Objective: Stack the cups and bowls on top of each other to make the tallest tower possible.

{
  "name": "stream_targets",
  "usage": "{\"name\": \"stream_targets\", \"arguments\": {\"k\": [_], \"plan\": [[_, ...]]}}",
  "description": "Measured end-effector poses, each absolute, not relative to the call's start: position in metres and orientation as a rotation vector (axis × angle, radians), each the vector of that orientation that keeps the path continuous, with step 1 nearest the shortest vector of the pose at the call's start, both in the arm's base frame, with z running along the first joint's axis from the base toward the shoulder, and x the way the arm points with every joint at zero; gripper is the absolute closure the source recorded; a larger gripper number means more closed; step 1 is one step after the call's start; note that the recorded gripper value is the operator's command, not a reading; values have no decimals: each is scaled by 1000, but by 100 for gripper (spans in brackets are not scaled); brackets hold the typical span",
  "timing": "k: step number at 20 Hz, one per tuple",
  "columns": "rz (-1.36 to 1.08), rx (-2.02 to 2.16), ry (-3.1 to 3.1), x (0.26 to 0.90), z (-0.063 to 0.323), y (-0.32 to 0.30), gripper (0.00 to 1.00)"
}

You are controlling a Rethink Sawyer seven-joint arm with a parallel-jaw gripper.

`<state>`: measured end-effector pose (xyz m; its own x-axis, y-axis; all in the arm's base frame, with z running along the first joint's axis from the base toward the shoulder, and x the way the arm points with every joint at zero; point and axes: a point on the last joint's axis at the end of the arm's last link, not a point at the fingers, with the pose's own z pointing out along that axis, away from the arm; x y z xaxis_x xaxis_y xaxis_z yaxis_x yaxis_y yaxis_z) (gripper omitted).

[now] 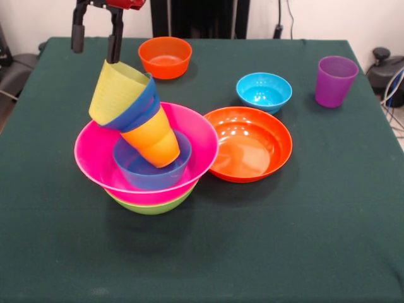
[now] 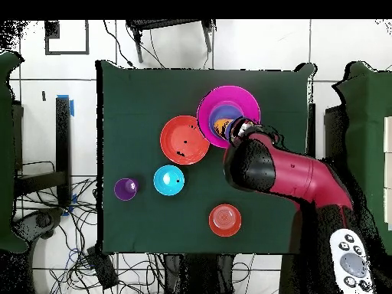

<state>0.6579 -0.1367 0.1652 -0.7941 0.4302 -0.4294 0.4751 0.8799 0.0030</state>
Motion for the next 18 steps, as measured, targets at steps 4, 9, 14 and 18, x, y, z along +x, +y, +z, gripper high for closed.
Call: {"name": "stream_targets", "arguments": {"k": [4, 9, 14, 18], "plan": [[-147, 687, 2591, 659, 183, -149, 0], [-137, 799, 2532, 651, 221, -194, 0], [-152, 912, 2484, 636, 262, -245, 0], [-162, 945, 2466, 629, 278, -264, 0]]}}
